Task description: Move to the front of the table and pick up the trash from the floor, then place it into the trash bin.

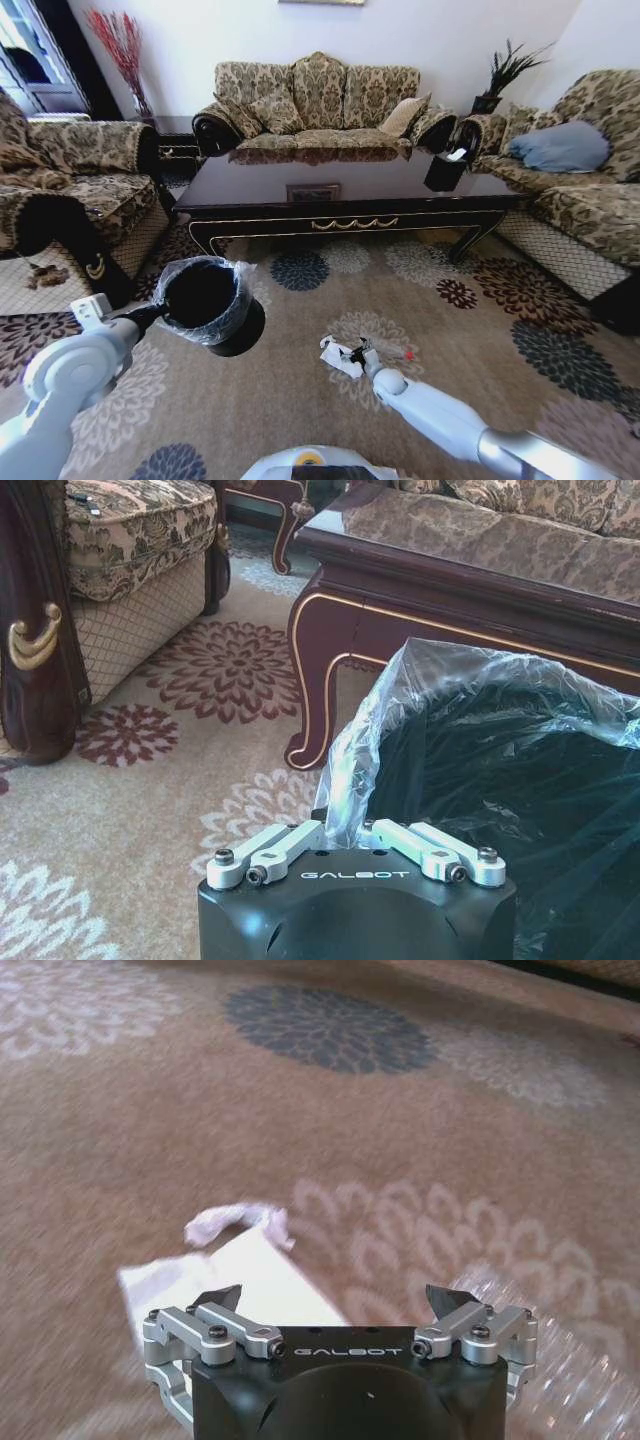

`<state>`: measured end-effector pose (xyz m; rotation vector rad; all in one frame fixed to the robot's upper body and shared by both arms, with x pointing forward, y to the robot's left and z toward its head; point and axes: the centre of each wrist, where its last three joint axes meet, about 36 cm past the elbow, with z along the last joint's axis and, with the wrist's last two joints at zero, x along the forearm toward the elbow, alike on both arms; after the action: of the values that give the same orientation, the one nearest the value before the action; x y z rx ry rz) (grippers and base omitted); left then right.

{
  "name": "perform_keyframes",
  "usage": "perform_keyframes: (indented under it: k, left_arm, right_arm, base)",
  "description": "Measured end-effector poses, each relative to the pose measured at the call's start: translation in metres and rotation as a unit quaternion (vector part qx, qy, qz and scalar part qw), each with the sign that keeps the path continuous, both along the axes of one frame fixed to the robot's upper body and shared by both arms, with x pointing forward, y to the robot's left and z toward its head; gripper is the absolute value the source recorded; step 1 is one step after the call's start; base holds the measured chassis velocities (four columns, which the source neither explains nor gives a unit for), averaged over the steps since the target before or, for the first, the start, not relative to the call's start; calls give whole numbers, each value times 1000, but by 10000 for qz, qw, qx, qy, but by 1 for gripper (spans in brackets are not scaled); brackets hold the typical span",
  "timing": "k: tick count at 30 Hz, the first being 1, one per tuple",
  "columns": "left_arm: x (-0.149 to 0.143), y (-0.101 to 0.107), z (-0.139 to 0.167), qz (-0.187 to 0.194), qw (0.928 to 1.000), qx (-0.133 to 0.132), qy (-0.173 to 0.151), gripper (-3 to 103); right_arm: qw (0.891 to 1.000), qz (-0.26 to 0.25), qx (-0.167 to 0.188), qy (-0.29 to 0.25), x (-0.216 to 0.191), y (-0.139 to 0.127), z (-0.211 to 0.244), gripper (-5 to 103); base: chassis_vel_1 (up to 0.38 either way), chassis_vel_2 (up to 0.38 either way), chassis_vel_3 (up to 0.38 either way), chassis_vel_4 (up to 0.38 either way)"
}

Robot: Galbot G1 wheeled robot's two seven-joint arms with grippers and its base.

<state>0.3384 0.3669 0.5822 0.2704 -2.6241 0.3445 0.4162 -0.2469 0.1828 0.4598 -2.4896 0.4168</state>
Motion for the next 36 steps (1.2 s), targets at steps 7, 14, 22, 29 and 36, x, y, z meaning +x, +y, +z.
perform_keyframes:
  k: [7,14,22,29,36]
  left_arm:
    - [-1,-3,-4,8,10000,-48,23,4]
    - [-2,-4,-5,-1,10000,-54,21,4]
    - [-2,-4,-4,-7,10000,-50,12,4]
    - [-3,-5,-4,-13,10000,-52,3,4]
    - [-4,-6,-4,-24,10000,-47,-3,4]
  right_arm:
    - [10000,54,30,78,-14,-3,-11,100]
    - [9999,18,-20,137,-20,-8,-18,103]
    - [9999,92,12,136,-27,-10,-18,79]
    - [9998,164,12,121,-33,-16,-20,52]
    - [9997,240,17,58,-39,-21,-23,30]
  base:
    - [0,0,0,0]
    - [0,0,0,0]
    - [0,0,0,0]
    - [0,0,0,0]
    - [0,0,0,0]
